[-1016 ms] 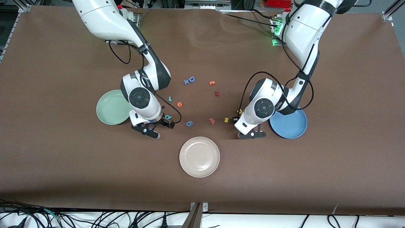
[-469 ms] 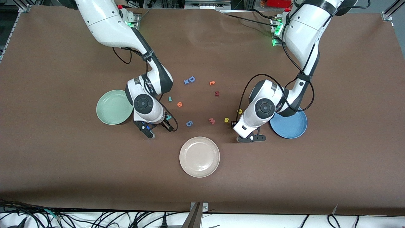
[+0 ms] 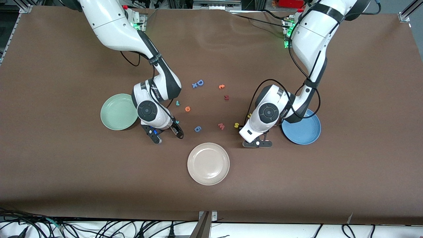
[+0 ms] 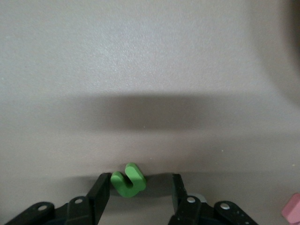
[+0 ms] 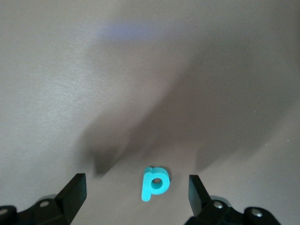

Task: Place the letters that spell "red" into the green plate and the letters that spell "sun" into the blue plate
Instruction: 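Grasp the yellow u with the left gripper while the right gripper grasps the p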

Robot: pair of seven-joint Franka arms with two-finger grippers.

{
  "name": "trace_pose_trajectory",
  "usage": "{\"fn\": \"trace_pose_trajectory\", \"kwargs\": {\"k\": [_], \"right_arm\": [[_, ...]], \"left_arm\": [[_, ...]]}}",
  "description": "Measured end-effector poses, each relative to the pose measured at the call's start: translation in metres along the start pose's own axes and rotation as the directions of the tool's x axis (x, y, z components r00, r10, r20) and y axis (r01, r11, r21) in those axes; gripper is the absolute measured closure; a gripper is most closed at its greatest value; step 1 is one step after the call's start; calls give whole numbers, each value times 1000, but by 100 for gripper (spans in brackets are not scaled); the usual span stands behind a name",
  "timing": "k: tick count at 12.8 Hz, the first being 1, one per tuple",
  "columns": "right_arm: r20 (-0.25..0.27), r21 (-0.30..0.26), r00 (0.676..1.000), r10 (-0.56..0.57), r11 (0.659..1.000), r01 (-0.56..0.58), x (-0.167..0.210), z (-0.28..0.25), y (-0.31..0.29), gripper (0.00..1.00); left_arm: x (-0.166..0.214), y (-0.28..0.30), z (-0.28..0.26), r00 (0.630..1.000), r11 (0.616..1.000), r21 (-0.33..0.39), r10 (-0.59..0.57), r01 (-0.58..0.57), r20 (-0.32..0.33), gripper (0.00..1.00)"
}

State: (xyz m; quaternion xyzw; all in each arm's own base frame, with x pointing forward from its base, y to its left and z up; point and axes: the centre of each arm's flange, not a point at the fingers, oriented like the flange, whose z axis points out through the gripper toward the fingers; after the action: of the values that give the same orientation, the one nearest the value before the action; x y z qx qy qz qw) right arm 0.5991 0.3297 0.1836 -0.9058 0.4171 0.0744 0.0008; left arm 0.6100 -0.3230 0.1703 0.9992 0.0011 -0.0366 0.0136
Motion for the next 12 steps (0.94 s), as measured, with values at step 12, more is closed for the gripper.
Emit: {"fn": "trace_pose_trajectory", "kwargs": {"k": [12], "right_arm": [[4,-19,1000,-10,1000,10,-8,10,1,43]], "left_arm": [[13,-15,-18,1000,999,30,-17,16,10,74]]}}
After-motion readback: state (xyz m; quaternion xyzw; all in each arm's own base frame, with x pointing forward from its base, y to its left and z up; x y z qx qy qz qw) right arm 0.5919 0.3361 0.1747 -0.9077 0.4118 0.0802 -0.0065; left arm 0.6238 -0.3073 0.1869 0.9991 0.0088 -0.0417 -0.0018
